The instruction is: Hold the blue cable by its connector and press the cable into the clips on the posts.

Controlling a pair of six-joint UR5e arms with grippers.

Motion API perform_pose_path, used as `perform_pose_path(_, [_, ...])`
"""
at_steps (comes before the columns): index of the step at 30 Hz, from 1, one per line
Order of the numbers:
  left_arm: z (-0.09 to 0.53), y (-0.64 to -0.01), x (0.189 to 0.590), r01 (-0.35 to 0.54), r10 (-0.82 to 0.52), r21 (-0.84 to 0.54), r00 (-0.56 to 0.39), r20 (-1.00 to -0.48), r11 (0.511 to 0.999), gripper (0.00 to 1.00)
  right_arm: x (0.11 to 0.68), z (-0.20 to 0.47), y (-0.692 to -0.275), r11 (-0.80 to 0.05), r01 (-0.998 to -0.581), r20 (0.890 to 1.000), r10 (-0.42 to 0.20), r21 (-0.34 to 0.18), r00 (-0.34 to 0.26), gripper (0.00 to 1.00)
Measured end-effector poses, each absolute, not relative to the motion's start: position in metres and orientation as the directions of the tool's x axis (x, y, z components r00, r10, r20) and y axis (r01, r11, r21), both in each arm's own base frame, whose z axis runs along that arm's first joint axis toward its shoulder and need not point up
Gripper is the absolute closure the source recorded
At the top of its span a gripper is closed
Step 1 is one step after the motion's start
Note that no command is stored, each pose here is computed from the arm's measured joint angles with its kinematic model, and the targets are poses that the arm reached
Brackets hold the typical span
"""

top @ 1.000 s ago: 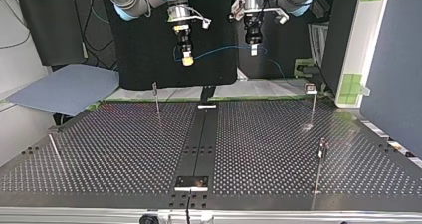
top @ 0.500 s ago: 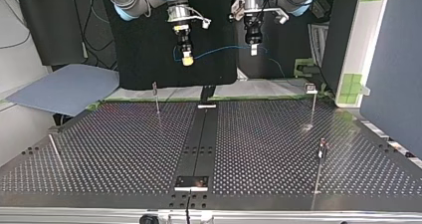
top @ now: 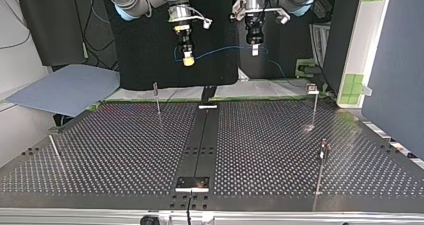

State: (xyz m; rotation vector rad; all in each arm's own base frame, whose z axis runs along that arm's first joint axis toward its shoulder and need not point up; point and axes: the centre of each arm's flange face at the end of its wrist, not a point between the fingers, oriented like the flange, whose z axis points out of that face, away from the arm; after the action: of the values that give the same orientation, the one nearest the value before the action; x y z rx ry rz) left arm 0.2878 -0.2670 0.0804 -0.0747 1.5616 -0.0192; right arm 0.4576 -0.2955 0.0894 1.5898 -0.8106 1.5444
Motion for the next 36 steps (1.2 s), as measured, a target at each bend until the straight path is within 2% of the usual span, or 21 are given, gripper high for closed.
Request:
perform_pose_path(8, [0.073,-0.267,0.280,-0.022,-0.041,-0.040,-0.017,-0.999,0.999,1.00,0.459,0.089,-0.295,-0.509,-0.856,0.995,0.065,0.093,0.069,1.00])
perform_pose_path(17, [0.040,-0.257,0.256,-0.008,0.030,0.031,-0.126,-0.992,0.999,1.00,0.472,0.054,-0.272,-0.551,-0.825,0.991,0.021,0.123,0.134,1.00])
perform_pose_path(25, [0.037,-0.257,0.255,-0.007,0.036,0.037,-0.135,-0.990,0.999,1.00,0.467,0.023,-0.266,-0.559,-0.818,0.984,-0.017,0.139,0.179,1.00])
perform_pose_path(36, [0.037,-0.256,0.255,-0.007,0.036,0.037,-0.135,-0.990,0.999,1.00,0.466,0.019,-0.265,-0.559,-0.817,0.983,-0.022,0.141,0.184,1.00])
